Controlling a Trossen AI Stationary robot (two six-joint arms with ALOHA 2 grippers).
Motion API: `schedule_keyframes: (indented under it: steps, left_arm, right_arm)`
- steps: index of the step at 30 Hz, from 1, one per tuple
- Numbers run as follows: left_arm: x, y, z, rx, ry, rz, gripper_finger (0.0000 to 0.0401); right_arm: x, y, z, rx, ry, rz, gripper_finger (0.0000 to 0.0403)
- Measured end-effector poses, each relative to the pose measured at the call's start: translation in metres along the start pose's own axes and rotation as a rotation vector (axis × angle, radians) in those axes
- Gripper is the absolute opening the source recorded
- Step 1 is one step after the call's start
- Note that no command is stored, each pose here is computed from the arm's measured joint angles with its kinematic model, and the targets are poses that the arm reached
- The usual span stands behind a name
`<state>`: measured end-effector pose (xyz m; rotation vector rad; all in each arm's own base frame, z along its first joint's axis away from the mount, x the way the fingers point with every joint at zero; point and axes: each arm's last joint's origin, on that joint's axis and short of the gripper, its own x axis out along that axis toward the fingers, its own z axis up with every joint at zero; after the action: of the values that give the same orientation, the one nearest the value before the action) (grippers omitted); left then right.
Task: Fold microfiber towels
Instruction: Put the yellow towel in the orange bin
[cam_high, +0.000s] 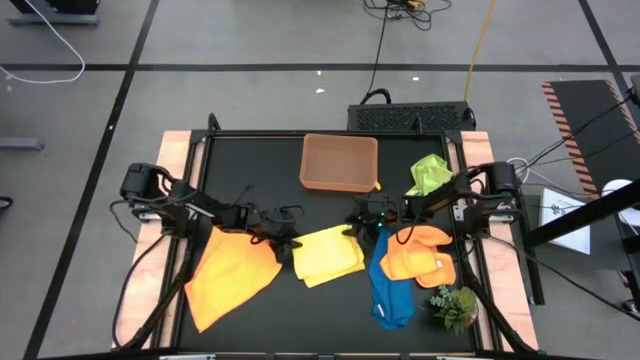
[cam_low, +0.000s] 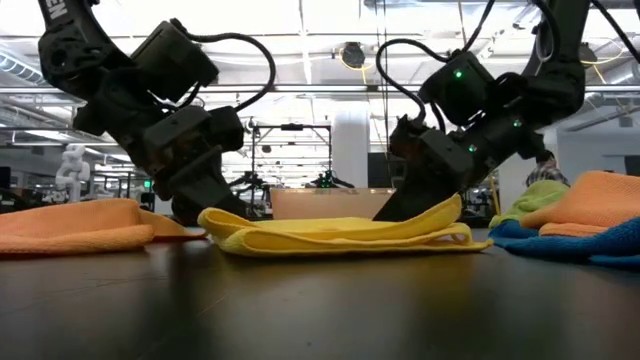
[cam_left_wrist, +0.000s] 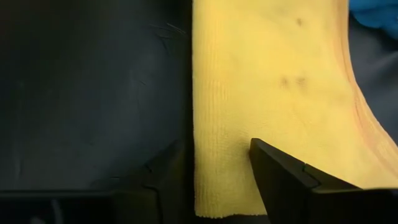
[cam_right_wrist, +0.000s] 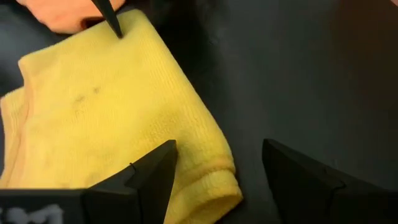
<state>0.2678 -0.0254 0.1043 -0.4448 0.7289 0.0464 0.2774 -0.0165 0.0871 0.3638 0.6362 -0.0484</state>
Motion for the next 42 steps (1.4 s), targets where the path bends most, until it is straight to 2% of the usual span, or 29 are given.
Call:
schedule_keyframes:
  steps: [5, 11, 15, 19, 22, 25, 28, 30, 36, 39, 42]
  left_arm:
    - [0.0, -0.001, -0.001, -0.035, -0.006, 0.015, 0.0184]
    - [0.0, -0.004, -0.003, -0.029, 0.015, 0.002, 0.0176]
    - [0.0, -0.006, -0.005, -0.008, 0.036, -0.017, 0.0136]
    - [0.0, -0.007, -0.006, 0.005, 0.054, -0.046, 0.0072]
    - [0.0, -0.006, -0.006, 0.043, 0.066, -0.075, 0.0018]
    - [-0.002, 0.0, 0.0, 0.062, 0.072, -0.103, 0.0011]
    - [-0.008, 0.004, 0.017, 0.099, 0.024, -0.095, 0.0006]
    - [-0.015, 0.006, 0.034, 0.138, -0.032, -0.078, 0.0006]
    - [-0.053, 0.014, 0.088, 0.306, -0.18, 0.106, 0.0004]
    - [-0.071, 0.018, 0.111, 0.408, -0.22, 0.22, 0.0005]
    - [-0.084, 0.028, 0.13, 0.449, -0.224, 0.306, 0.0004]
  right_arm:
    - [0.001, 0.0, 0.001, -0.01, -0.005, 0.004, 0.0207]
    - [0.0, 0.001, 0.001, -0.013, -0.004, 0.01, 0.0137]
    - [0.0, 0.001, 0.001, -0.013, 0.001, 0.011, 0.0073]
    - [0.0, 0.002, 0.001, -0.015, -0.003, 0.022, 0.0013]
    - [-0.003, 0.003, 0.005, -0.019, -0.027, 0.029, 0.001]
    - [-0.011, 0.007, 0.015, -0.039, -0.08, 0.041, 0.0009]
    - [-0.026, 0.014, 0.032, -0.078, -0.171, 0.044, 0.0004]
    - [-0.038, 0.018, 0.044, -0.108, -0.248, 0.004, 0.0004]
    - [-0.075, 0.024, 0.067, -0.176, -0.411, -0.185, 0.0002]
    - [-0.088, 0.022, 0.073, -0.196, -0.451, -0.3, 0.0001]
    - [-0.096, 0.017, 0.076, -0.201, -0.473, -0.394, 0.0001]
